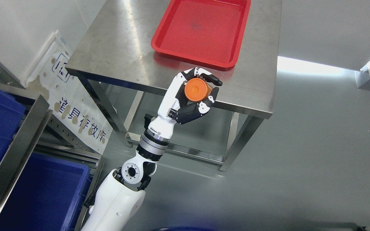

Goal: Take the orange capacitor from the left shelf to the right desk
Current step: 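Lower the capacitor with the left hand into the red tray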

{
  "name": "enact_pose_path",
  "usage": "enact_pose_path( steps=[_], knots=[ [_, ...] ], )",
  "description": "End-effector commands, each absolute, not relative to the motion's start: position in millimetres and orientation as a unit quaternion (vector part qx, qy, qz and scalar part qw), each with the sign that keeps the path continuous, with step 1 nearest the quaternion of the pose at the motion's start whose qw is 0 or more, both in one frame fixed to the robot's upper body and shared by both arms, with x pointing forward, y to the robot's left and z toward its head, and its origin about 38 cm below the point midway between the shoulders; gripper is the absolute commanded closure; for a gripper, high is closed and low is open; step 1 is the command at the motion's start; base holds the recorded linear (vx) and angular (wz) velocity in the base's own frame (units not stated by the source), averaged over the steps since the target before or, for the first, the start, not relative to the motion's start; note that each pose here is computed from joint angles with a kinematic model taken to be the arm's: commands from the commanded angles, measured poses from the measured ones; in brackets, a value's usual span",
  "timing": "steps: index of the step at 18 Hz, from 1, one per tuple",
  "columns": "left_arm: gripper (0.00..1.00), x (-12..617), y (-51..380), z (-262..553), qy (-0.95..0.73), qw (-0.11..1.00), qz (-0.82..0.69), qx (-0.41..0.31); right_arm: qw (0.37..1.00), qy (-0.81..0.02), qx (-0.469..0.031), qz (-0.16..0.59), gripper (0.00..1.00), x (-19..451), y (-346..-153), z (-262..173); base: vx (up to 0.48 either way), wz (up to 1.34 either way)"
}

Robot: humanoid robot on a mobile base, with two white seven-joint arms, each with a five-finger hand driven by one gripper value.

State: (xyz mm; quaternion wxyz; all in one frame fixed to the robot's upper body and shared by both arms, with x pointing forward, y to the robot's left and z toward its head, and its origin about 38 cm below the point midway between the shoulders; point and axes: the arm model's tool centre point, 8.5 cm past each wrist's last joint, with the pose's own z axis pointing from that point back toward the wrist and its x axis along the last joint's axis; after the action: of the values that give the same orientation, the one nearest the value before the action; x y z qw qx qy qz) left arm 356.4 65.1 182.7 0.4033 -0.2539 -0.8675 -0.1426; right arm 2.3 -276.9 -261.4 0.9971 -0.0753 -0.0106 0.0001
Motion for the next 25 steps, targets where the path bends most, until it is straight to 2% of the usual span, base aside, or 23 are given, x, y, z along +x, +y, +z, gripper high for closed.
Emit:
enact_pose_path(
  steps=[1,12,17,22,25],
  knots=[
    [0.97,352.0,64.9,172.2,-0.86,0.414,-0.153,-0.256,0.996,-0.01,-0.084,-0.006,0.0,-4.6,-288.3,-260.4,0.25,-0.1],
    [0.97,339.8,37.7,177.5,-0.85,0.397,-0.187,-0.292,0.996,-0.01,-0.084,-0.007,0.0,-4.7,-288.3,-260.4,0.191,-0.03],
    [0.96,372.4,19.4,204.9,-0.827,0.428,-0.238,-0.276,0.996,-0.01,-0.084,-0.007,0.0,-4.7,-288.3,-260.4,0.124,0.09],
    [0.96,452.0,16.5,228.9,-0.779,0.526,-0.291,-0.177,0.996,-0.01,-0.084,-0.007,0.0,-4.7,-288.3,-260.4,0.068,0.03],
    [0.96,475.5,23.9,225.1,-0.764,0.561,-0.289,-0.135,0.996,-0.01,-0.084,-0.007,0.0,-4.7,-288.3,-260.4,0.027,0.02]
  ],
)
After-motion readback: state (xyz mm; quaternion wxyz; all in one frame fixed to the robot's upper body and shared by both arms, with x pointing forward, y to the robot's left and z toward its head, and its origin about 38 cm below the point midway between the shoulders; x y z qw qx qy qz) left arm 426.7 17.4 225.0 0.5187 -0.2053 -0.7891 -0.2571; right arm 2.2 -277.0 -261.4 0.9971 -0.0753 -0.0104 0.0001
